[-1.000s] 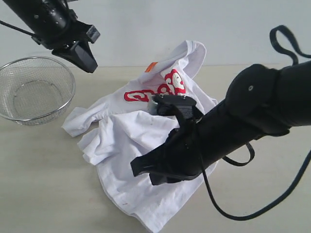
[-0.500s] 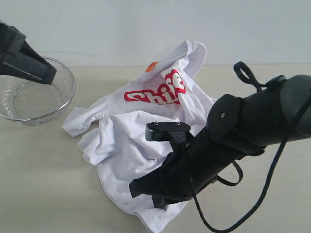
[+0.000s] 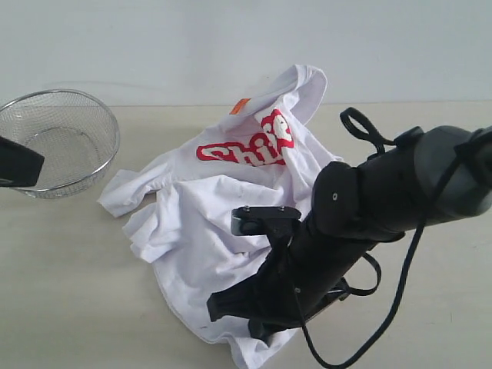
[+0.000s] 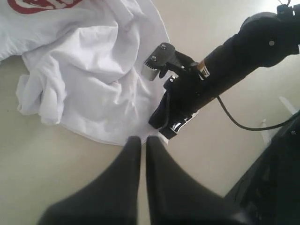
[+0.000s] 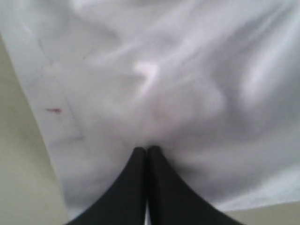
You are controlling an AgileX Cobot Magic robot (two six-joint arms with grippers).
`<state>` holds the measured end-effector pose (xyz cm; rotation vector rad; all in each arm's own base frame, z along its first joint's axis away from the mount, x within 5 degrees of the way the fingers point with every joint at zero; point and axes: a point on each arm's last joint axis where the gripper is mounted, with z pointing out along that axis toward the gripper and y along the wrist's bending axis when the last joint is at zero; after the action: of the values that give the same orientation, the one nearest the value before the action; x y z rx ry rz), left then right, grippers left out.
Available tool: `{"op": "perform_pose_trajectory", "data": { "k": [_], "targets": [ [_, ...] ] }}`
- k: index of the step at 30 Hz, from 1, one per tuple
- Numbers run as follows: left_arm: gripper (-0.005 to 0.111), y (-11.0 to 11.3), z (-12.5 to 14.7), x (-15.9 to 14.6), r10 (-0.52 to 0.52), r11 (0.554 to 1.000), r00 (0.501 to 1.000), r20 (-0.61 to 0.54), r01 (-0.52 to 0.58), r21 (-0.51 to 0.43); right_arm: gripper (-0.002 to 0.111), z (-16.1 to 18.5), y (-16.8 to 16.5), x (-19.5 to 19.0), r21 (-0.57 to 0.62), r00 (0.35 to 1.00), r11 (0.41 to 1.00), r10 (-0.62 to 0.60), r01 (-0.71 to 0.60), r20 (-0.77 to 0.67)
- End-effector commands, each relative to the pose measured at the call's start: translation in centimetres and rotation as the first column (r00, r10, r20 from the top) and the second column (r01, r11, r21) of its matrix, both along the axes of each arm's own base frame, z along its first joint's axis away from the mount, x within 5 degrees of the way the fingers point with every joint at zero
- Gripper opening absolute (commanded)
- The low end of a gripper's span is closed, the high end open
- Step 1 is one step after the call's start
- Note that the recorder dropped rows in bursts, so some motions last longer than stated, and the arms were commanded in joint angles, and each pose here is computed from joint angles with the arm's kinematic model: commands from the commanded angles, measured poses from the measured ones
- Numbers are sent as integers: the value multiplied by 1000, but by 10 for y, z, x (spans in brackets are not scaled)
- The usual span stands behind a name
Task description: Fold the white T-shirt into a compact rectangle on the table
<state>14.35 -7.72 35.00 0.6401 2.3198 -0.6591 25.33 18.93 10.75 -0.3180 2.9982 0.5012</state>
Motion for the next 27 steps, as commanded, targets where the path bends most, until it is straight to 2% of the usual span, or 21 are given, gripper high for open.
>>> {"op": "perform_pose_trajectory", "data": {
  "k": [1,5,12,23,24,26,27],
  "targets": [
    [4,1,1,-8,-10,1000,1000,24,10,-11,0,-21,-33,-7,-190,989,979,49,-75,-136],
    [4,1,1,-10,-16,1000,999,32,17,-9,0,-17,-57,1,-196,984,980,-21,-14,-176],
    [4,1,-1,-11,-34,999,999,13,34,-1,0,-16,-100,13,-256,977,967,-69,16,-200],
    [4,1,0,-12,-46,999,999,25,46,7,0,-8,-190,32,-321,943,926,-270,199,-193],
    [4,1,-1,-11,-49,999,998,25,48,9,0,-2,-193,34,-309,946,928,-271,208,-177],
    [4,1,0,-11,-51,999,998,38,51,12,0,20,-185,40,-202,961,950,-261,239,-89],
    [4,1,0,-9,-42,999,998,51,41,9,0,39,-177,43,-94,963,960,-268,264,-26]
  ]
}}
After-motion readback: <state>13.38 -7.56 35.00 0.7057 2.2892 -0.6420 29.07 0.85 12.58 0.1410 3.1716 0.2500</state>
